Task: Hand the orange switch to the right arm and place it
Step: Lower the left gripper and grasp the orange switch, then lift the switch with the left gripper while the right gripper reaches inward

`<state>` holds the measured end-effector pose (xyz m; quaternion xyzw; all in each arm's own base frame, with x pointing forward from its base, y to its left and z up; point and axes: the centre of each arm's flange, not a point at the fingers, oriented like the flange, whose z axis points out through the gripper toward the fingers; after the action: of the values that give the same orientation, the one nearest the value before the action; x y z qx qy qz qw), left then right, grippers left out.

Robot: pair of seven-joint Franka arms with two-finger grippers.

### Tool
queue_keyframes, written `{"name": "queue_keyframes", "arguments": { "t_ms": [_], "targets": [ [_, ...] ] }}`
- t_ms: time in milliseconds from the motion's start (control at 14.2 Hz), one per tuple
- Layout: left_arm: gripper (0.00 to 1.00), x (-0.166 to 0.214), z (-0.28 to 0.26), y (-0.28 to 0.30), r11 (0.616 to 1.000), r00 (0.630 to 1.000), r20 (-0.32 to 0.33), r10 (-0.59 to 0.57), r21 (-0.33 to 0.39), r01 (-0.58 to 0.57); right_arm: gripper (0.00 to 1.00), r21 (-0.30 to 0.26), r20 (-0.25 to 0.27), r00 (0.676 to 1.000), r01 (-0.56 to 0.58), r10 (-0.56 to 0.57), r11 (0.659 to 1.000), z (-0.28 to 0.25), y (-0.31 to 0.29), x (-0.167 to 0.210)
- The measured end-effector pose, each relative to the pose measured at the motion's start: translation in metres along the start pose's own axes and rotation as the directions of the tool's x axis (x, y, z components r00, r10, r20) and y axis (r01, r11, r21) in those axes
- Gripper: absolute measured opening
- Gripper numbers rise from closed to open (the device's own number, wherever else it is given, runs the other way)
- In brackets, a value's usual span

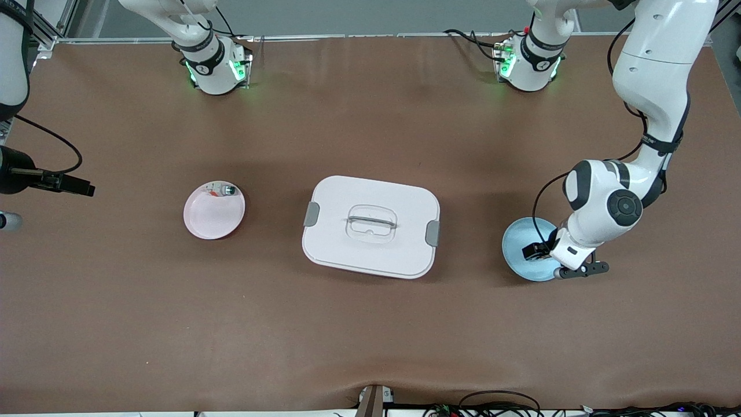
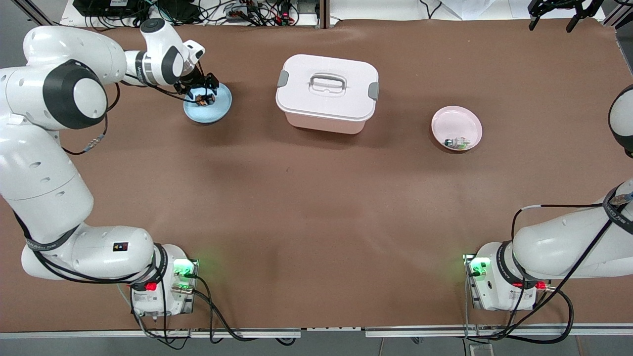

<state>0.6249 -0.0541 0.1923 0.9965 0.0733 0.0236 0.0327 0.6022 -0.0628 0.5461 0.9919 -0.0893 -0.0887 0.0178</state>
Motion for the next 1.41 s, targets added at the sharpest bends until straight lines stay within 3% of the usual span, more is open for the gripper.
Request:
{"name": "queue_keyframes", "arguments": {
  "t_ms": [281,563,704,915,1267,1407],
  "targets": [
    [1.0,-0.002,0.005,-0.001,1.0,1.0,0.009,-0.001,0.002,0.001,1.0,0.009,-0.024,1.0,0.0,0.0,1.0,-0.002,-0.002,0.003],
    [1.0,-0.005,0.009,-0.003,1.0,1.0,0.018,-0.003,0.004,0.003,1.0,0.063,-0.065,0.998,0.003,0.001,0.998,0.002,-0.008,0.01],
    [0.94,-0.008,0.011,-0.004,1.0,1.0,0.025,-0.003,0.005,0.003,1.0,0.067,-0.095,0.995,0.005,0.001,0.998,0.003,-0.009,0.014],
    [0.72,-0.009,0.013,-0.006,1.0,1.0,0.03,-0.006,0.007,0.006,1.0,0.069,-0.128,0.992,0.009,0.0,0.998,0.003,-0.01,0.018],
    [0.72,-0.001,-0.016,-0.005,1.0,0.999,0.032,-0.006,0.013,0.006,1.0,0.068,-0.141,0.99,0.025,-0.015,0.997,0.006,-0.01,0.02],
    [0.72,0.001,-0.049,-0.001,1.0,0.999,0.038,0.0,0.02,-0.001,1.0,0.057,-0.148,0.985,0.097,-0.088,0.994,0.006,-0.008,0.02]
  ]
}}
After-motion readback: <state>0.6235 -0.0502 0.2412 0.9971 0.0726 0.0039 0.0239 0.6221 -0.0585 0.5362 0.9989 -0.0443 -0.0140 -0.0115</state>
